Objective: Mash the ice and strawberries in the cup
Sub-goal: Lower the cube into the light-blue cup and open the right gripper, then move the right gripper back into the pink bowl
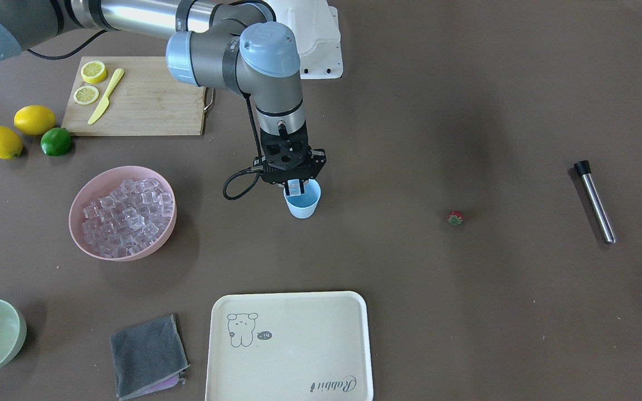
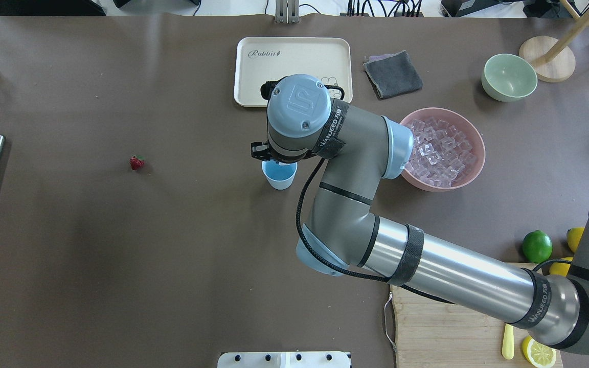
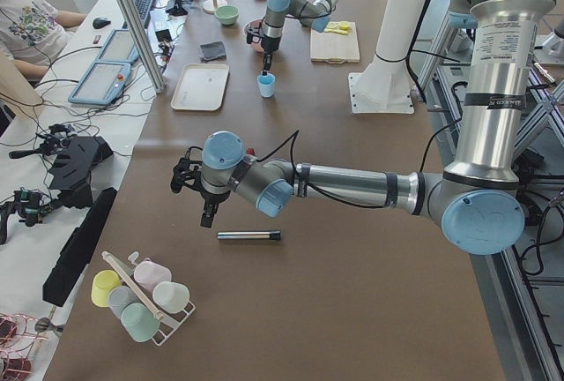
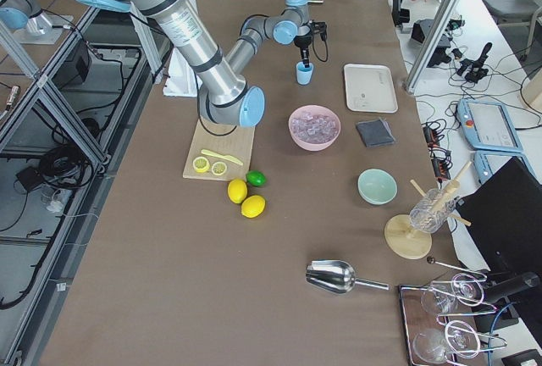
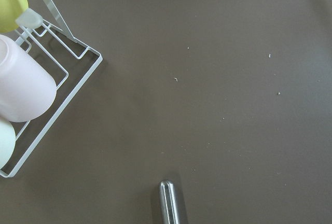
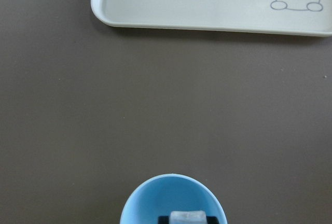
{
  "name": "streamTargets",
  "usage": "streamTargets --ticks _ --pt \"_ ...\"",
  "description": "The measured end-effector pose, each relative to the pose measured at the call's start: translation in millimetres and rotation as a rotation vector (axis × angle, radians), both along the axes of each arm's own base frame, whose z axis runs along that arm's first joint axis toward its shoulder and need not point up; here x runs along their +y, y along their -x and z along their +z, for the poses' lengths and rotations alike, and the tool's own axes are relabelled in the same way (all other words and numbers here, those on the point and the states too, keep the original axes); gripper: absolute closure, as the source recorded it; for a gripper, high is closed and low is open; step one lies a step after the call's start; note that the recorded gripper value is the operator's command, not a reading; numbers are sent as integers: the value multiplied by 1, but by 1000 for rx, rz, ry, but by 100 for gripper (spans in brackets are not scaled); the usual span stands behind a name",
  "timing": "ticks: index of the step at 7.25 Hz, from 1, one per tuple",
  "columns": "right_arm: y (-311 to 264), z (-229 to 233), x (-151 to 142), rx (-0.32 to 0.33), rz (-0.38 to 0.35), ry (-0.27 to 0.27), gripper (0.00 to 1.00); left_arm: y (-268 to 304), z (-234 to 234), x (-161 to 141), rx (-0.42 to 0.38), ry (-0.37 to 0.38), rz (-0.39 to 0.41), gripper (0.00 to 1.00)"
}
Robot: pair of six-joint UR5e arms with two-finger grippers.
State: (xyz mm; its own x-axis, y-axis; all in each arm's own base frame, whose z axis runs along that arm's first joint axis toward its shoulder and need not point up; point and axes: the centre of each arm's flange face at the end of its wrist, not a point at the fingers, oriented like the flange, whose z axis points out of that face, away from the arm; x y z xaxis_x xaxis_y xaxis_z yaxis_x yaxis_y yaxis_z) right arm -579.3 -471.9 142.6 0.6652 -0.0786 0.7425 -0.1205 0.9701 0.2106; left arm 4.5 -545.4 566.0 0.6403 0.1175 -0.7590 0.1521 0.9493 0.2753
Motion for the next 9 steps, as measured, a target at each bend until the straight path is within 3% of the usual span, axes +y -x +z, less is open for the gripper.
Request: streamTargets --ticks 2,4,7,9 --pt "9 1 3 11 10 0 34 0 -1 1 0 -2 0 3" --pt "16 5 3 31 26 -9 6 0 -1 2 1 -1 -1 3" --pt "16 -4 -1 27 41 -17 8 0 -1 3 1 -1 -1 3" --pt "-21 -10 -38 10 30 -16 8 0 0 3 3 4 -4 3"
